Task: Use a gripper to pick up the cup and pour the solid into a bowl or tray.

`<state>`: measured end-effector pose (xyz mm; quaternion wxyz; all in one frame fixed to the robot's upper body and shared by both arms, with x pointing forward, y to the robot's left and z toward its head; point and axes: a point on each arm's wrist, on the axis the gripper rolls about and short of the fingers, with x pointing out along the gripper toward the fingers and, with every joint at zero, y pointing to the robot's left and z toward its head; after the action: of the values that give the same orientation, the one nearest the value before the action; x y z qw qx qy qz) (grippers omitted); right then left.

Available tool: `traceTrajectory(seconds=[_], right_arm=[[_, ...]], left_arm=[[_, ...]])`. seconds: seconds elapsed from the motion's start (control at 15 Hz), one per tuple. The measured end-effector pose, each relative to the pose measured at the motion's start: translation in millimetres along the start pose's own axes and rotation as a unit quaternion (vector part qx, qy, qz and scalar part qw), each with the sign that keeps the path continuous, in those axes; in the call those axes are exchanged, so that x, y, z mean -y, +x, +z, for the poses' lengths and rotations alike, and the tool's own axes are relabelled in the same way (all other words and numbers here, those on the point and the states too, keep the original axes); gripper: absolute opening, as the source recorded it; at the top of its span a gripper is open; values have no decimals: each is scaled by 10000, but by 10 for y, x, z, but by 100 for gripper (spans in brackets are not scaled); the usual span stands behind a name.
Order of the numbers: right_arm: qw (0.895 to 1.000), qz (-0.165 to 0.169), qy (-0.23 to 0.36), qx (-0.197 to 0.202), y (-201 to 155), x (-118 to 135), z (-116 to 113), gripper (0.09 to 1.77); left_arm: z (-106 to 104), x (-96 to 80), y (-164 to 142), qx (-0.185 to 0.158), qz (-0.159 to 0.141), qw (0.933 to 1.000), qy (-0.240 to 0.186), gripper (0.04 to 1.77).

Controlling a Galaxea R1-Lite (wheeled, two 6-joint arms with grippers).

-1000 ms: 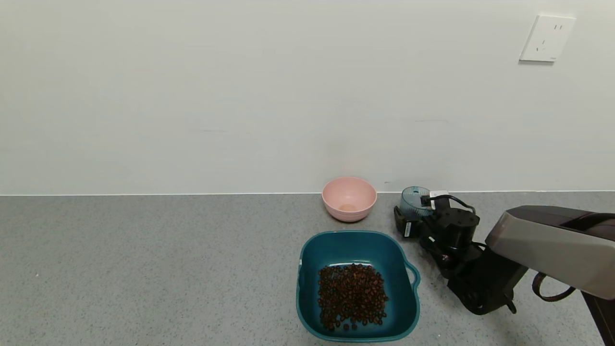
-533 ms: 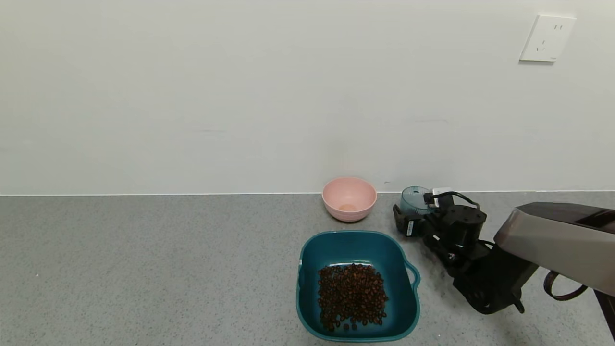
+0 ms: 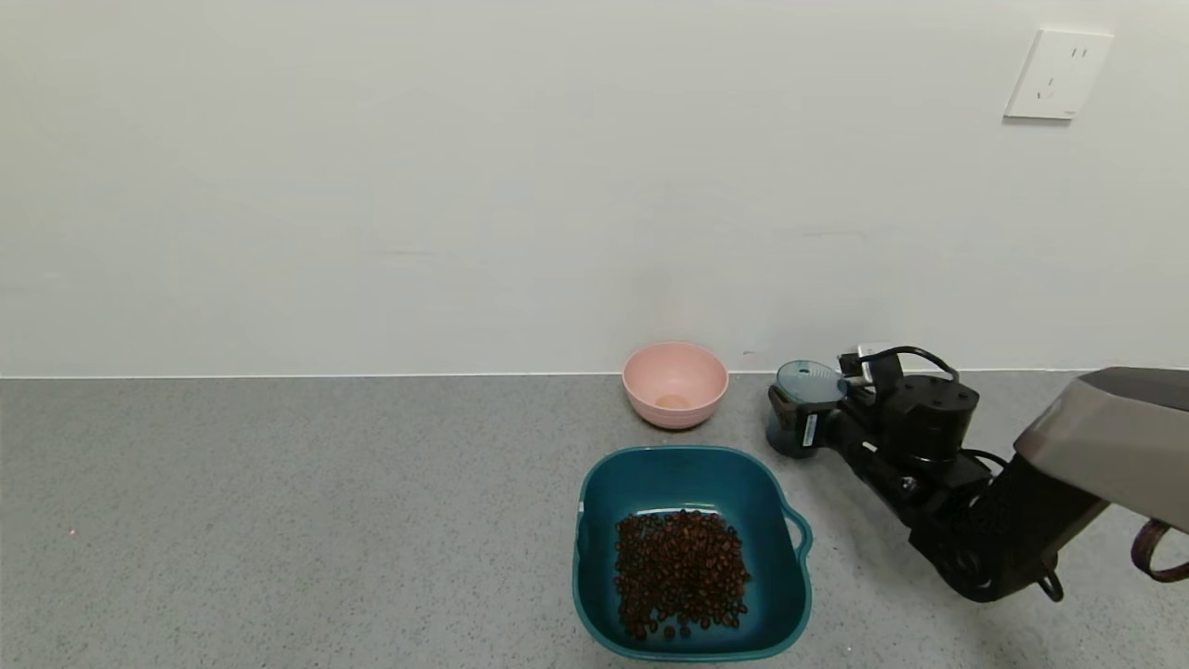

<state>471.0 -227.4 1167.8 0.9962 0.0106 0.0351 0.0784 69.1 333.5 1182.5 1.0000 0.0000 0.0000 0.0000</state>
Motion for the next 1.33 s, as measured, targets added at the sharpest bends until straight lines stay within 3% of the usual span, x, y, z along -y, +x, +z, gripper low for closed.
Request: traceTrajectory(seconds=[0.33, 0.73, 1.07, 1.33], right_arm=[[9999, 102, 50, -82, -222, -14, 365, 170], [9987, 147, 22, -491, -624, 31, 871, 170], [9969, 306, 10, -725, -1177, 87, 1342, 170], [9945, 438, -16, -952, -1825, 162, 1655, 170]], left_arm=[[0, 0, 0, 0, 0, 10000, 0, 176], [0, 0, 0, 0, 0, 10000, 0, 176], [0, 0, 0, 0, 0, 10000, 0, 176], [0, 0, 0, 0, 0, 10000, 0, 176]])
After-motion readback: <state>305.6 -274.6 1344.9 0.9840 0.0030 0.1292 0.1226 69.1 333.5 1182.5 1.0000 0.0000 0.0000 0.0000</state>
